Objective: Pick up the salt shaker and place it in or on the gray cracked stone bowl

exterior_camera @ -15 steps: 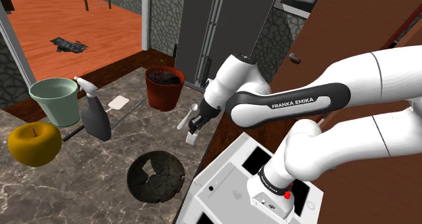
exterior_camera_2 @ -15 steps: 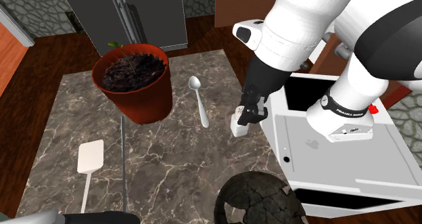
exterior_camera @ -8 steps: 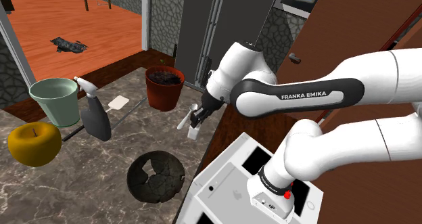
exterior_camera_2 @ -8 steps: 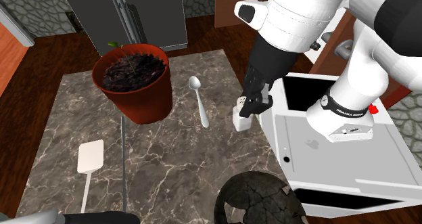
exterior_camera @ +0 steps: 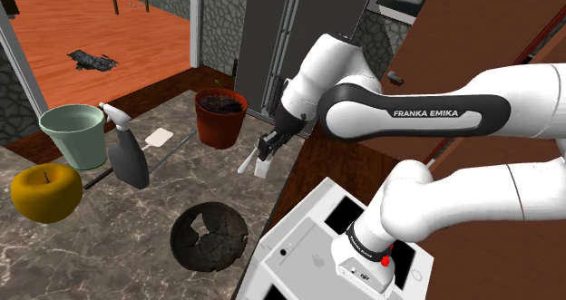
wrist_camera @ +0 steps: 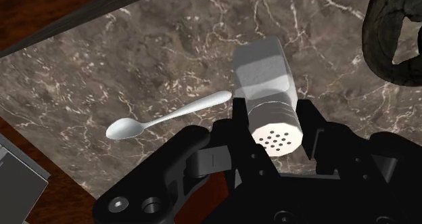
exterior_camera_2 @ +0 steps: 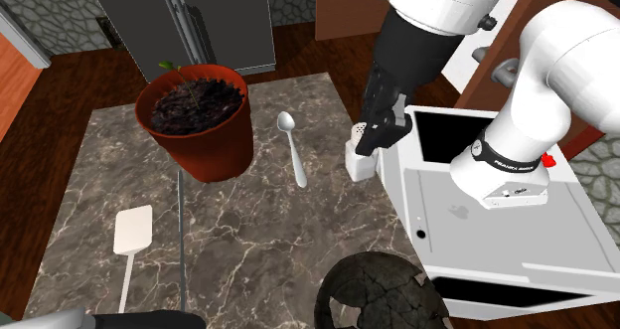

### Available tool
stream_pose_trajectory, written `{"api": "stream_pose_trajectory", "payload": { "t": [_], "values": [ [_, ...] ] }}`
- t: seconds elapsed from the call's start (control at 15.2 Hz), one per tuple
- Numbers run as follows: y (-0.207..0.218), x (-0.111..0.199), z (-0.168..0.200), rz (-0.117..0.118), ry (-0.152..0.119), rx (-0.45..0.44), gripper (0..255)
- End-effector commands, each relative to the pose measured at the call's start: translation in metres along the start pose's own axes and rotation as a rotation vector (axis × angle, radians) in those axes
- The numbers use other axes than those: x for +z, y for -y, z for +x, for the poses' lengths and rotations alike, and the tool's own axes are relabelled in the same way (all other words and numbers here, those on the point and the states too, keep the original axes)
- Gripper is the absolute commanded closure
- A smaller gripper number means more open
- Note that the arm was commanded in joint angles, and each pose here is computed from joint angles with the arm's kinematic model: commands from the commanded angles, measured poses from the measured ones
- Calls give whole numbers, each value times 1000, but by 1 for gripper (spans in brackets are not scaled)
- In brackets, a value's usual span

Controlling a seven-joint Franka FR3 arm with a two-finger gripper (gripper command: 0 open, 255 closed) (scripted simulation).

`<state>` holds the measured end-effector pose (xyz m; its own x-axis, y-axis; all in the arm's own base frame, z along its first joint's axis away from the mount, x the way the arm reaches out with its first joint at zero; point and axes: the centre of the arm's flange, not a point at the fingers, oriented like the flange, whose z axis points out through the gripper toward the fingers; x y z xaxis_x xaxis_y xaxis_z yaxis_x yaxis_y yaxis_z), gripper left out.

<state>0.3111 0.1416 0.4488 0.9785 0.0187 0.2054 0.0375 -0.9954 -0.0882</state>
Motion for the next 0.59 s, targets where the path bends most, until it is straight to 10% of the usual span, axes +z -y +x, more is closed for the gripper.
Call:
{"api": "stream_pose_trajectory", "payload": {
  "t": [0.0,0.53],
  "values": [
    [1,-11,2,0,1,0,255],
    [42,-36,0,0,1,0,255]
  ]
}}
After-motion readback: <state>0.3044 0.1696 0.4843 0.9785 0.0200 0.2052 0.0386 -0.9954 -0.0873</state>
